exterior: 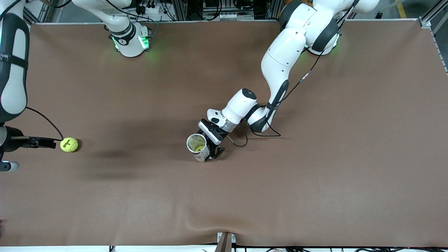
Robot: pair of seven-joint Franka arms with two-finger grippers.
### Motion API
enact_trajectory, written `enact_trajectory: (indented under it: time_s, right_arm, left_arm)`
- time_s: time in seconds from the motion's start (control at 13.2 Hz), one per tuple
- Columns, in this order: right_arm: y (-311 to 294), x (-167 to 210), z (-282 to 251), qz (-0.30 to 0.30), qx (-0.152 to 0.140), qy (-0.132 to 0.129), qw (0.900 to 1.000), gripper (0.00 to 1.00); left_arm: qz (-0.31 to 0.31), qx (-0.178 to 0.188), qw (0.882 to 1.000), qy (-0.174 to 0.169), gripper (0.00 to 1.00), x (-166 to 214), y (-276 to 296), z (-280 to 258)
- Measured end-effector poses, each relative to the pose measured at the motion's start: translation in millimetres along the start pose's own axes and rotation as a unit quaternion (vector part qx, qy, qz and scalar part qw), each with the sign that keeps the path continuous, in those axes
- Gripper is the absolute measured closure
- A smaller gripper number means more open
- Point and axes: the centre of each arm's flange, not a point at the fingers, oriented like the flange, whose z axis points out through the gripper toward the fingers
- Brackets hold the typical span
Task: Insert tennis ball vertically with right arm
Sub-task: 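Move the right gripper back to the second tennis ball, then grasp the second tennis ball with the right gripper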
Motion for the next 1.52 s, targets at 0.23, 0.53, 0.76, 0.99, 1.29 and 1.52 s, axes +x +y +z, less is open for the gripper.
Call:
enact_trajectory:
  time_s: [0.23, 0.53, 0.76, 0.99, 1.29, 1.52]
  right_arm:
    - [49.5, -1.9, 42.7, -0.030, -0.006, 0.015, 0.999, 0.00]
    - [79.1, 0.4, 88.2, -0.048, -0.020, 0.032, 0.998, 0.00]
    - [85.4, 6.8, 128.3, -0.048, -0.035, 0.048, 0.997, 0.00]
    - [90.2, -2.6, 180.1, -0.044, -0.046, 0.066, 0.996, 0.00]
    - [83.8, -19.2, 217.1, -0.045, -0.044, 0.063, 0.996, 0.00]
    - [81.1, -25.2, 227.2, -0.045, -0.039, 0.053, 0.997, 0.00]
  left_arm:
    - [0.000, 0.000, 1.000, 0.000, 0.15, -0.1, 0.0, 0.0]
    - [0.000, 0.000, 1.000, -0.002, 0.14, -2.8, -0.1, 1.0]
    - [0.000, 0.000, 1.000, -0.005, 0.14, -8.0, 0.1, 2.9]
    - [-0.001, 0.000, 1.000, -0.005, 0.15, -7.3, -0.3, 2.9]
    - [-0.005, 0.002, 1.000, -0.004, 0.15, -6.3, -1.7, 2.9]
    - [-0.007, 0.002, 1.000, -0.003, 0.15, -5.8, -2.1, 2.8]
